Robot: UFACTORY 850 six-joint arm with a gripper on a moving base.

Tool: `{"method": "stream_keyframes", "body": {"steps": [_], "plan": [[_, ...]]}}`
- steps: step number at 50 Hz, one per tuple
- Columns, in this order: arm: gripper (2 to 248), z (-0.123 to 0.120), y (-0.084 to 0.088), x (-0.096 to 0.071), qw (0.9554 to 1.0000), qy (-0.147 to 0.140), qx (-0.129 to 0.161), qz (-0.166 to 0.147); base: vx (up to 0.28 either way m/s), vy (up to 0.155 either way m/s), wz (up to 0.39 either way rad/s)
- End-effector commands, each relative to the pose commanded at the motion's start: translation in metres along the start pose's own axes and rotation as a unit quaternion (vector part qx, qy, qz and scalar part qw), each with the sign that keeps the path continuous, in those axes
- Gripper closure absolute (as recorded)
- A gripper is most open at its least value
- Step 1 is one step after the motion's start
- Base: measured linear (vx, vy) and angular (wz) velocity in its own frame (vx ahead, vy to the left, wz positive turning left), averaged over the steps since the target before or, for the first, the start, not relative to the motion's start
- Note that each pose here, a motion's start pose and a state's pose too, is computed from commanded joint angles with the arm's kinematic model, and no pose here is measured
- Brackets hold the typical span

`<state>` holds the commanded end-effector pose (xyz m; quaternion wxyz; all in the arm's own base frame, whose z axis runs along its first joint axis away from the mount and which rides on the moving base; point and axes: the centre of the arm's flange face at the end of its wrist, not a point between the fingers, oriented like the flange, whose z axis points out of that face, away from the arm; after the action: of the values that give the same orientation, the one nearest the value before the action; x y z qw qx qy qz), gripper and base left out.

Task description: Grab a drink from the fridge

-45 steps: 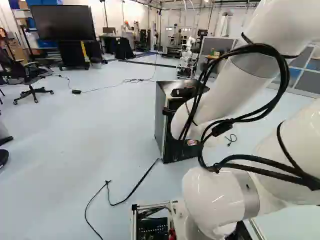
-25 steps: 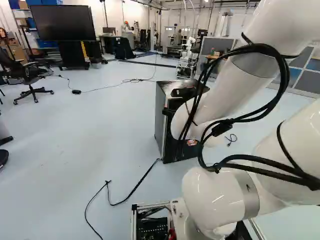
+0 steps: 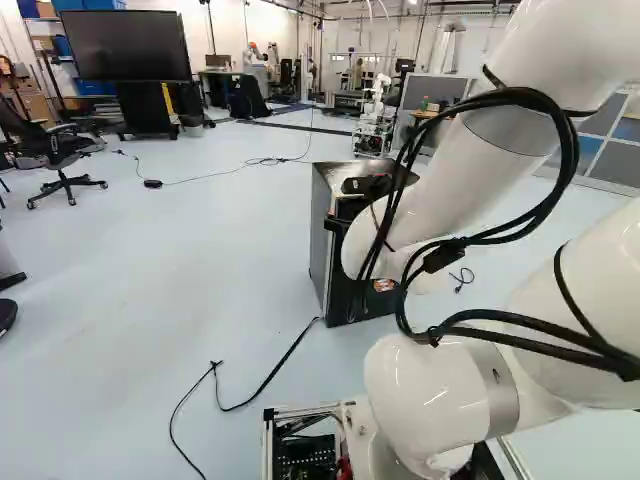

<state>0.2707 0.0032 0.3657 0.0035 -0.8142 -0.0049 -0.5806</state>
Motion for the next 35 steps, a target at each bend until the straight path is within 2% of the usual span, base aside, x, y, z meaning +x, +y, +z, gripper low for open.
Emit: {"method": "stream_keyframes", "body": {"steps": [21,35], "plan": [[3,0.01,-0.019,0.005,0.9995,-0.003,0.031,-0.01,0.0,0.0,0.0],[3,0.012,-0.032,0.006,0.9992,-0.004,0.041,-0.005,0.0,0.0,0.0]]}}
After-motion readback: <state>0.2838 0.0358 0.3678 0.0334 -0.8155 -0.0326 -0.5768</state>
